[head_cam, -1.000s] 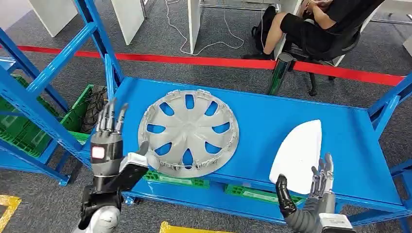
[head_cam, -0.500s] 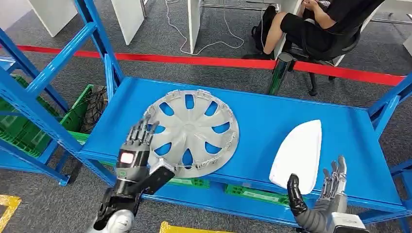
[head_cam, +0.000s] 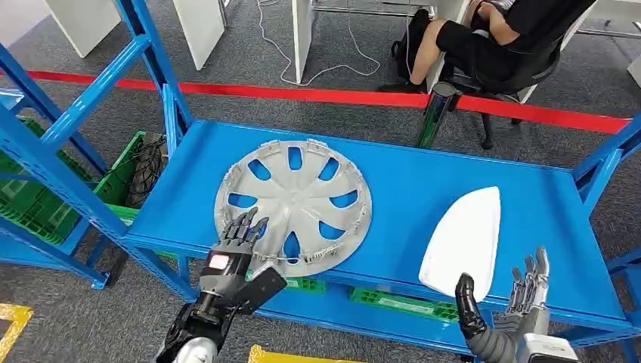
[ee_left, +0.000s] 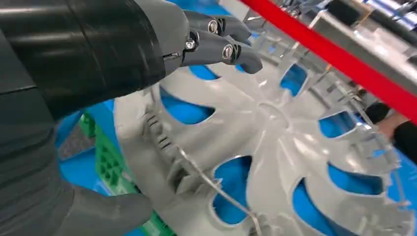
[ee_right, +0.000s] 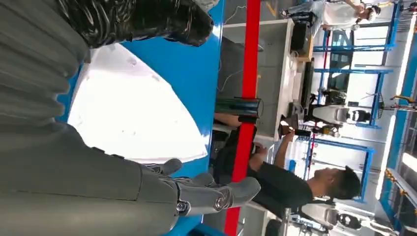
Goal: Take the parts from the cabinet and place them on the table.
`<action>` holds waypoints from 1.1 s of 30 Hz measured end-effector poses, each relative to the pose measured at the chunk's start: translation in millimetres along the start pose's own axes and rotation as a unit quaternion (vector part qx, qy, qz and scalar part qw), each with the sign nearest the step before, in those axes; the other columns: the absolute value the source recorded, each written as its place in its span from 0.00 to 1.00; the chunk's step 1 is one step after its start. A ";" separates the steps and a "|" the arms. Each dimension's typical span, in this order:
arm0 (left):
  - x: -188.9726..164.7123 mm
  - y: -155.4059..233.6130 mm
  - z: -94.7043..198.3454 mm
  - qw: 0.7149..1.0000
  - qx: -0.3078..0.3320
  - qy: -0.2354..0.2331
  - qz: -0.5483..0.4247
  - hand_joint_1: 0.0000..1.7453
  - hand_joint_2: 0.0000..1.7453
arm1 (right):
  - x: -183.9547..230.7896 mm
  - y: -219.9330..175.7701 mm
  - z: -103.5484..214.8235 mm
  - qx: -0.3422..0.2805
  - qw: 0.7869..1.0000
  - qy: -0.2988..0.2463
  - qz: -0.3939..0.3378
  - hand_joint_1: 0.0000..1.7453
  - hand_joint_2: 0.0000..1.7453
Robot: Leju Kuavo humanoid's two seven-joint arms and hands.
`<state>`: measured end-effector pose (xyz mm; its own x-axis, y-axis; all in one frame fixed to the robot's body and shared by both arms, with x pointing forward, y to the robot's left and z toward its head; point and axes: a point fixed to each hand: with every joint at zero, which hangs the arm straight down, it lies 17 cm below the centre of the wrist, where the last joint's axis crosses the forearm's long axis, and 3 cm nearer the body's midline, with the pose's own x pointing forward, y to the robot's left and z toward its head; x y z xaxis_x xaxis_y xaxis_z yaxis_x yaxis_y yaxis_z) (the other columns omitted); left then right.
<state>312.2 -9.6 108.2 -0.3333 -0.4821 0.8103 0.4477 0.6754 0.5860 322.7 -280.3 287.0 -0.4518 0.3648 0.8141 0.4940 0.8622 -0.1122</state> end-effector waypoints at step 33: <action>-37.7 -22.8 19.4 0.998 -0.041 0.051 -0.012 0.00 1.00 | -7.6 -5.5 -0.9 -0.006 1.000 0.011 0.002 0.00 1.00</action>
<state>298.4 4.0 64.2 -0.2600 -0.5542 0.7908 0.5083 0.6177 0.6000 324.1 -288.2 282.0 -0.4337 0.3605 0.8258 0.5046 0.8565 -0.1089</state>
